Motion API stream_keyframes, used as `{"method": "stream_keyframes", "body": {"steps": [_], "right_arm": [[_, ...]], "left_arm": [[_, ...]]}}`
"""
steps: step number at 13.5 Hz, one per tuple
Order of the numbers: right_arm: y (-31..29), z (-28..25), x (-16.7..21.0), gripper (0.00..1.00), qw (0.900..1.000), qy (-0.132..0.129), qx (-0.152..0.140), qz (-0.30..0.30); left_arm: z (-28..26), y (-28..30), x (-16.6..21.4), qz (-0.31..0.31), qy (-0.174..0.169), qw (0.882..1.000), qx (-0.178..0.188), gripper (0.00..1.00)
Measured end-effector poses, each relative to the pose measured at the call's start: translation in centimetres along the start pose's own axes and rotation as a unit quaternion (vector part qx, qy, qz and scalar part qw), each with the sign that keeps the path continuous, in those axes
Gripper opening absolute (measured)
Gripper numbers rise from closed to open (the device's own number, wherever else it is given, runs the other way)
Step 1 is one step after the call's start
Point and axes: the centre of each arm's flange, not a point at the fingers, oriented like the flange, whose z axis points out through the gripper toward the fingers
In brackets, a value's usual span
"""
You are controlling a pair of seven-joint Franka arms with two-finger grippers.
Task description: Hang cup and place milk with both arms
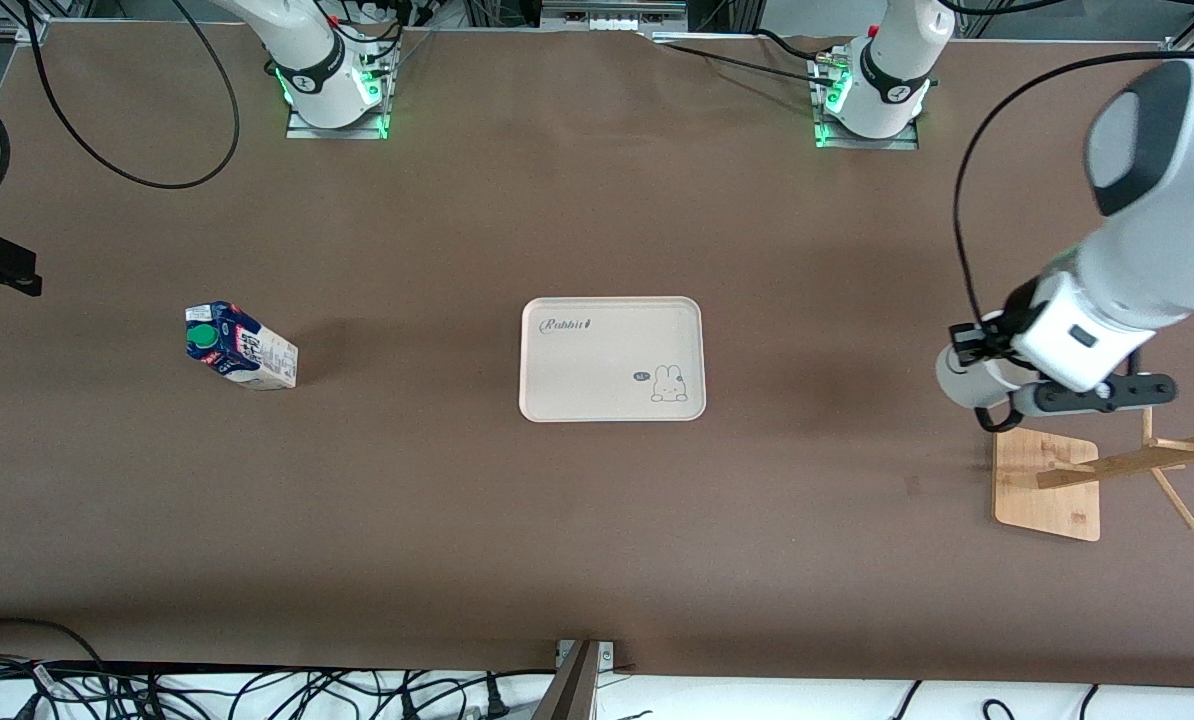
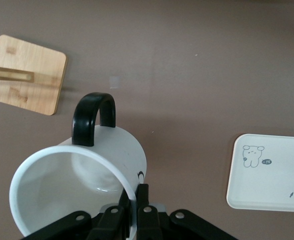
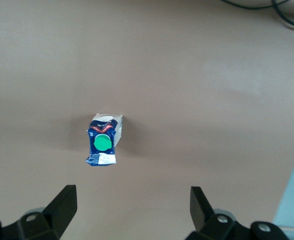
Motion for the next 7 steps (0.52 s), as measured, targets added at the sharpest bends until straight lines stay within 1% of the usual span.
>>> {"method": "stream_keyframes", "body": {"steps": [3,5,6,7], "right_arm": [[-0.8,0.6,0.7,1.00,1.000,0.002,0.013,-0.017],[-0.2,0.3,0.6,1.00,0.999,0.017,0.023,-0.022],[0.4,-0.2,0.2,1.00,0.999,0.023,0.022,-0.021],[1.0,-0.7,-0.2,1.00,0.999,0.027,0.005,-0.020]], "left_arm": [[-0.2,-4.3,0.7,0.015,-0.005,1.000,-0.007,0.07],[-1.9,-6.1,1.0,0.021,0.013,1.000,-0.010,0.07],[-3.1,-7.4,1.2,0.021,0.024,0.999,-0.011,0.07],[-3.8,-8.6,1.3,0.022,0.032,0.999,-0.011,0.07]]}}
